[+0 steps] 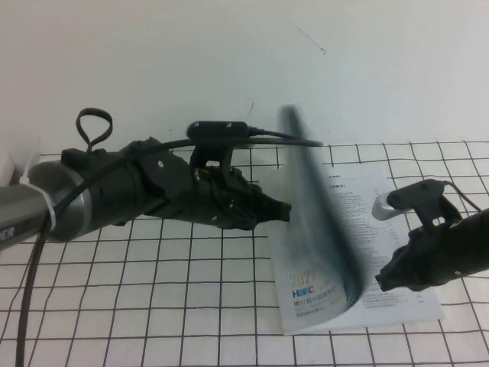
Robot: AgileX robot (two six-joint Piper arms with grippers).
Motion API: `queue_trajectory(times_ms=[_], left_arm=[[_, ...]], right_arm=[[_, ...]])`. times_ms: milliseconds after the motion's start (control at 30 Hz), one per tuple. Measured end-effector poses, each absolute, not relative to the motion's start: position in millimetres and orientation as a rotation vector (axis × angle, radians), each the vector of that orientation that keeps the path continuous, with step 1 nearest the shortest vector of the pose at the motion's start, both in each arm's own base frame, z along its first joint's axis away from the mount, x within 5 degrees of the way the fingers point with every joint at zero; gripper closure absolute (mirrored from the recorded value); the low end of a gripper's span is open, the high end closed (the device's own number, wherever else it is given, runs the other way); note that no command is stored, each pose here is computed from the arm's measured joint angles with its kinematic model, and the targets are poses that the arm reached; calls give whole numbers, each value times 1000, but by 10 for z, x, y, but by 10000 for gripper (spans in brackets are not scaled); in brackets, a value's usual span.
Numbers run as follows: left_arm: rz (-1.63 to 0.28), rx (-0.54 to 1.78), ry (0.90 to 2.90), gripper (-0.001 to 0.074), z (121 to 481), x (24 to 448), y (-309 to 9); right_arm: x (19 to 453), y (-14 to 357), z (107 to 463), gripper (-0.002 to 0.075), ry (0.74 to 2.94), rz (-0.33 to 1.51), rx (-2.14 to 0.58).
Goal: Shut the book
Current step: 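Close the open booklet and leave it lying on the table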
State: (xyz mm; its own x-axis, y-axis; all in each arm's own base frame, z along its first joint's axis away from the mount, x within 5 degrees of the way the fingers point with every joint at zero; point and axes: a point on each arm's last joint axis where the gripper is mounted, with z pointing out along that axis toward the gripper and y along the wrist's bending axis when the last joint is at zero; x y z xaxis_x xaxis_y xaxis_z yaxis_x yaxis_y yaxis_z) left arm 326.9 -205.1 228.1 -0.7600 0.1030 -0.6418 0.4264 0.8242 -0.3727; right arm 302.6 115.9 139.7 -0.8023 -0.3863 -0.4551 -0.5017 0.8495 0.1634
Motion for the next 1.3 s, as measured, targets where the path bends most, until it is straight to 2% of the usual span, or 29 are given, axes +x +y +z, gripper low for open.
queue_trajectory(times_ms=[233,467,633,767,833,900,967,1100,1300], left_arm=[[-684,413,2184,739,2877,3157,-1989],[-612,519,1984,738,3526,2820,-1780],[-557,527,2023,739,3782,2531,-1544],[-347,519,2157,739,3818,2358,-1261],[-168,486,2207,738,3854,2272,-1070],[-23,446,2194,739,3933,2184,-903],[29,411,2144,739,4013,2052,-782],[-33,363,1976,739,4116,1649,-590],[-180,348,1737,738,3802,1073,-395]], right_arm=[[2914,1033,2073,729,2420,325,-698],[2559,783,2796,729,2236,185,-760],[2177,597,3097,729,2246,28,-806],[1905,368,3229,729,2328,-166,-701],[1768,267,3300,729,2341,-248,-644],[1642,214,3377,729,2322,-270,-602],[1489,181,3422,729,2285,-257,-565],[1182,128,3392,729,2211,-205,-487],[793,53,3060,729,2110,-173,-446]])
